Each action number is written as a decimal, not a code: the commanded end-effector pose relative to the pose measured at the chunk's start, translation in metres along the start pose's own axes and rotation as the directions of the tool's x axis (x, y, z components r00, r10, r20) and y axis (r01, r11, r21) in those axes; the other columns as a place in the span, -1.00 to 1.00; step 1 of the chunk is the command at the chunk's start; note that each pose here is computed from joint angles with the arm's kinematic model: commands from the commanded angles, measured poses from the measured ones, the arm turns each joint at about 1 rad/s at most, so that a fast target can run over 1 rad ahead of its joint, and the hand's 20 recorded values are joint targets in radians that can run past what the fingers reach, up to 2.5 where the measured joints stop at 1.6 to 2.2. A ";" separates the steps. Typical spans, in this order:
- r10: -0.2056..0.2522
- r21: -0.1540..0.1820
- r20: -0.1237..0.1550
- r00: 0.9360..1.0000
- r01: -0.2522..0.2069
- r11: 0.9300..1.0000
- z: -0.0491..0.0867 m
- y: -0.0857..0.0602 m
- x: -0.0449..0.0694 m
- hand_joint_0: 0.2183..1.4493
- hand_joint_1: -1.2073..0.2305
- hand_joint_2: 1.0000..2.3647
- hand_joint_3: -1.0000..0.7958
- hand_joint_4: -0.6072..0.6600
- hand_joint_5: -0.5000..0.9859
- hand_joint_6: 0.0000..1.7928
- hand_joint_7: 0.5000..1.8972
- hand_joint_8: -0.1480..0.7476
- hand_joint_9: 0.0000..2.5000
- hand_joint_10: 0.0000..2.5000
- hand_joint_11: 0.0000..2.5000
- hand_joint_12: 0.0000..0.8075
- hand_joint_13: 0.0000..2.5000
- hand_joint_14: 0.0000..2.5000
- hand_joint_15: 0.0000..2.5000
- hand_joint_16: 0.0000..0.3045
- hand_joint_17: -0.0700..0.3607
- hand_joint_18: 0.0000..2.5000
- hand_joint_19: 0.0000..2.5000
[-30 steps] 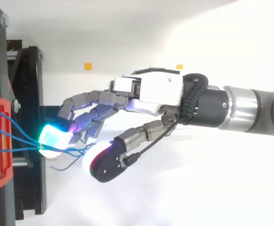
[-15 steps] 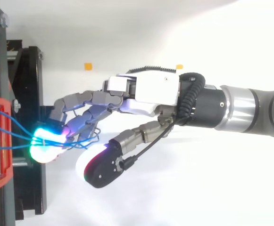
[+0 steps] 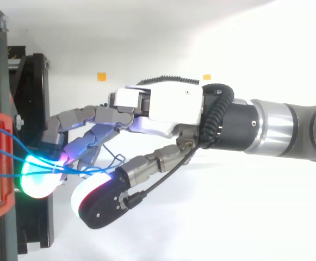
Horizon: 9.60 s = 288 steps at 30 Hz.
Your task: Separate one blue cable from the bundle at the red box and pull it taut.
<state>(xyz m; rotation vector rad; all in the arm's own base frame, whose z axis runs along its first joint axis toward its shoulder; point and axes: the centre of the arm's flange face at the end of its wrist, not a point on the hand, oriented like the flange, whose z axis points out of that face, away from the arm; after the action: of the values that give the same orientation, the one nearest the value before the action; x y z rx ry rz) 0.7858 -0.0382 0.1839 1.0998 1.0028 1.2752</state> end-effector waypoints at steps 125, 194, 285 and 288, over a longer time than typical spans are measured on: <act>-0.163 0.043 0.002 0.987 0.163 0.986 -0.004 -0.004 -0.011 -0.23 -0.53 -0.98 -0.22 0.39 -0.55 0.02 0.02 0.22 -0.31 -0.99 -0.35 -0.03 -0.34 -0.99 -0.57 -0.67 -0.15 -0.28 -0.50; -0.223 0.008 0.002 0.975 0.223 0.975 0.004 0.005 -0.010 -0.15 -0.63 -1.00 -0.44 0.38 -0.54 0.01 0.03 0.21 -0.19 -0.99 -0.24 -0.04 -0.26 -0.98 -0.51 -0.67 -0.15 -0.22 -0.46; -0.297 0.024 -0.032 0.954 0.298 0.954 0.003 0.048 -0.003 -0.38 0.18 -1.00 -0.44 0.38 -0.55 -0.03 -0.12 0.19 -0.17 -0.99 -0.27 -0.01 -0.33 -0.98 -0.48 -0.67 -0.14 -0.31 -0.38; -0.303 0.024 -0.029 0.953 0.303 0.953 0.003 0.048 -0.004 -0.35 0.11 -0.99 -0.36 0.37 -0.56 -0.02 -0.16 0.20 -0.16 -0.99 -0.25 -0.01 -0.32 -0.98 -0.48 -0.67 -0.14 -0.31 -0.38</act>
<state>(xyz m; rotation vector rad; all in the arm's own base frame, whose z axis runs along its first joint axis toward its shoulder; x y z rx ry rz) 0.7786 -0.0436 0.2308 0.9145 1.1628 1.0348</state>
